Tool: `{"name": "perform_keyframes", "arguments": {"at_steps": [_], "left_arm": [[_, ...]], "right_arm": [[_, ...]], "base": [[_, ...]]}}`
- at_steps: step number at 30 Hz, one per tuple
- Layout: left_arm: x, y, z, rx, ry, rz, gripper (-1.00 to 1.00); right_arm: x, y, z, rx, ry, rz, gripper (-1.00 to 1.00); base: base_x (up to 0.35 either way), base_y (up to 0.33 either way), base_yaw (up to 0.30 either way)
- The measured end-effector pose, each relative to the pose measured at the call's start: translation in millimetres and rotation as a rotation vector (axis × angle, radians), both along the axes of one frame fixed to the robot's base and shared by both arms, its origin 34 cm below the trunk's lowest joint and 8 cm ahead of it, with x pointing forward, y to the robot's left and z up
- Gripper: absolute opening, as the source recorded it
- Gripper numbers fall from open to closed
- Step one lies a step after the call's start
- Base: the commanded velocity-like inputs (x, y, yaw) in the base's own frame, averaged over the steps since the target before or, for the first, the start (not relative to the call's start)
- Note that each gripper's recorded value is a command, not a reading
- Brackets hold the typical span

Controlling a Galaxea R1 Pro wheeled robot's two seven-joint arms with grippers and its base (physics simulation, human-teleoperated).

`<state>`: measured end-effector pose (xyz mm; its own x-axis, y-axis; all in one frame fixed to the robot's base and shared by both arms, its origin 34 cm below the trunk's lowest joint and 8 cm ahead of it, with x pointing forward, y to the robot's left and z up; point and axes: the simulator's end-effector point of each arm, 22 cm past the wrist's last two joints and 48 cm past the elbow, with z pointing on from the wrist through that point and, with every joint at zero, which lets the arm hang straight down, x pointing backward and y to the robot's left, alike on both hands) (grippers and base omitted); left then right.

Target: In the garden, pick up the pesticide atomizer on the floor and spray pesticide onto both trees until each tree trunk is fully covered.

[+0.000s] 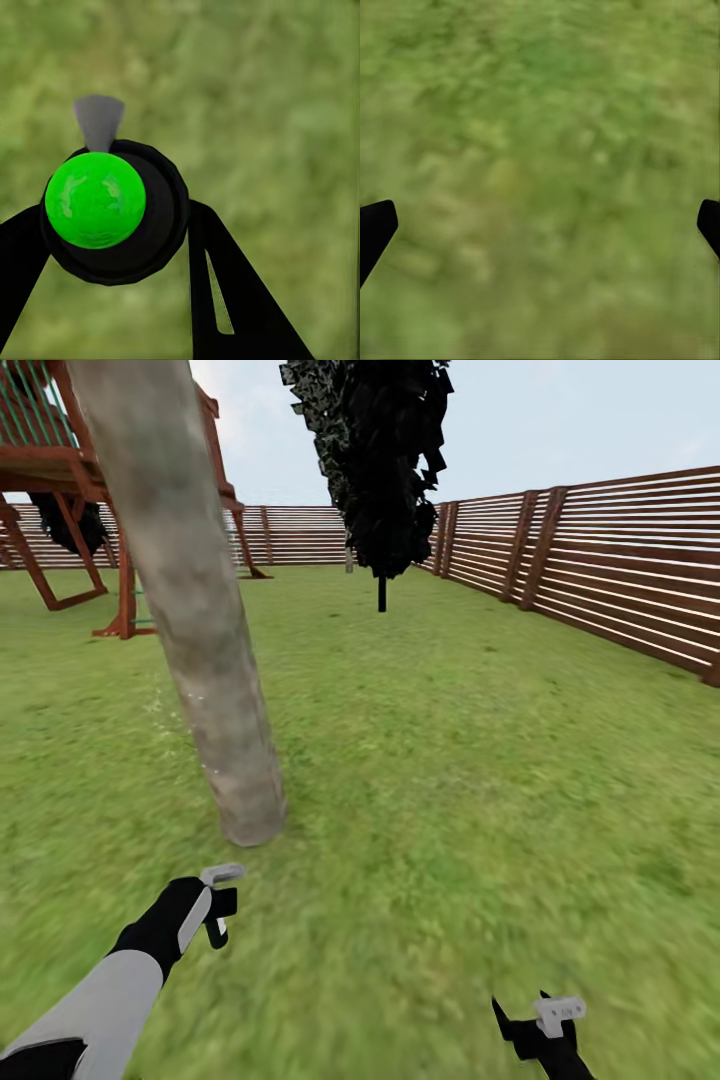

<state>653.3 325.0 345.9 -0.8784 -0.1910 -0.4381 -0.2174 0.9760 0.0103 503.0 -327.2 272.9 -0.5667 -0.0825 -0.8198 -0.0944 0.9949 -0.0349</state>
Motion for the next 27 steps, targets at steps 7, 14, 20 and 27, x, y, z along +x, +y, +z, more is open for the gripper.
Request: {"name": "perform_keyframes", "arguments": {"at_steps": [7,14,20,27], "left_arm": [[0.1,-3.1,-0.4,-0.004,0.0,-0.002,-1.0],[0.2,-4.6,-0.5,-0.006,0.0,-0.003,-1.0],[0.1,-4.8,-0.6,-0.007,0.0,-0.002,-1.0],[0.4,-6.4,-0.5,-0.012,-0.002,-0.002,-1.0]], "right_arm": [[0.0,-0.1,0.0,0.0,0.0,0.0,1.0],[0.0,0.0,0.0,0.0,0.0,0.0,1.0],[0.0,0.0,0.0,0.0,0.0,0.0,1.0],[0.4,-1.6,0.5,-0.002,-0.001,-0.001,1.0]], "base": [[0.132,-0.26,0.279],[0.003,-0.272,0.279],[0.0,-0.272,0.222],[0.0,-0.246,0.01]]}}
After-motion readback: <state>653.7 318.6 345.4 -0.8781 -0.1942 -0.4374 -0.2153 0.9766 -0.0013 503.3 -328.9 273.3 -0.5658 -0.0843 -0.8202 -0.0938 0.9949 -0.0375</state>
